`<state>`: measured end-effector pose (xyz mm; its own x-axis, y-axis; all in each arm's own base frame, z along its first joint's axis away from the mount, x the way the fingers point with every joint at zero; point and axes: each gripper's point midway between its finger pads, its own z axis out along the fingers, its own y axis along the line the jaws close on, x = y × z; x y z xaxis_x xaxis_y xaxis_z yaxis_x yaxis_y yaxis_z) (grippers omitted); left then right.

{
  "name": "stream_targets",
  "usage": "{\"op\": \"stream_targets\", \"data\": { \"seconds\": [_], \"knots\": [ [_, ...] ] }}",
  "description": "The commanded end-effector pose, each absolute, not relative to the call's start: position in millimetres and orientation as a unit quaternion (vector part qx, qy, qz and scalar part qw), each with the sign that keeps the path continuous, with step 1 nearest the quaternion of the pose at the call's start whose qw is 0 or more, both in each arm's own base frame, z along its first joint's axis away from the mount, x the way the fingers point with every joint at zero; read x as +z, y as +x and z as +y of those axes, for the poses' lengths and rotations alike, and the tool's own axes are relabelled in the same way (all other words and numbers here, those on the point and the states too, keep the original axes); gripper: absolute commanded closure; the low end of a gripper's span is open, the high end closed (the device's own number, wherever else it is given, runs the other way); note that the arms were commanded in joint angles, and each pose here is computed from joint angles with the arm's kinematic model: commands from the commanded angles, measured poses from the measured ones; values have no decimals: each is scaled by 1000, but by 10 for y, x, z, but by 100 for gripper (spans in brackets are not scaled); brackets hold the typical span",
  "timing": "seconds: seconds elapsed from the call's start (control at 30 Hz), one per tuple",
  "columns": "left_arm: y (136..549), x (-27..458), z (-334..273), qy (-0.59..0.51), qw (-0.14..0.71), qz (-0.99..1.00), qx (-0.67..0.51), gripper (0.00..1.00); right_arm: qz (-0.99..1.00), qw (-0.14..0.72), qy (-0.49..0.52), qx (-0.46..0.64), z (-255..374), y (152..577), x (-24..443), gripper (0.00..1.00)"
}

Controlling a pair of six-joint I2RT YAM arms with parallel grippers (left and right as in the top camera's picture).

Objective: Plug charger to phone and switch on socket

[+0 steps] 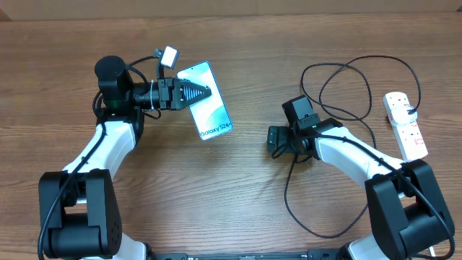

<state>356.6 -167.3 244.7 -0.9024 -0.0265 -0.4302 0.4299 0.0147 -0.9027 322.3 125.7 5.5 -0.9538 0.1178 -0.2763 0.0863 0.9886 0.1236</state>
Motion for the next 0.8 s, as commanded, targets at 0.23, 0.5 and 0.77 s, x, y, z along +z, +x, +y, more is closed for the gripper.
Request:
{"op": "stream_targets", "data": {
  "seconds": [0.23,0.5,0.77],
  "knots": [
    [3524,2446,-1694,155,159,690,-689,96,982,169,80,2,1136,3578,491,0],
    [3529,2446,-1694,154,160,690,-689,96,973,204,109,-7,1122,3847,1008,0],
    [3529,2446,-1697,154,160,690,-689,96,960,134,247,-18,866,3513,730,0]
  ]
}}
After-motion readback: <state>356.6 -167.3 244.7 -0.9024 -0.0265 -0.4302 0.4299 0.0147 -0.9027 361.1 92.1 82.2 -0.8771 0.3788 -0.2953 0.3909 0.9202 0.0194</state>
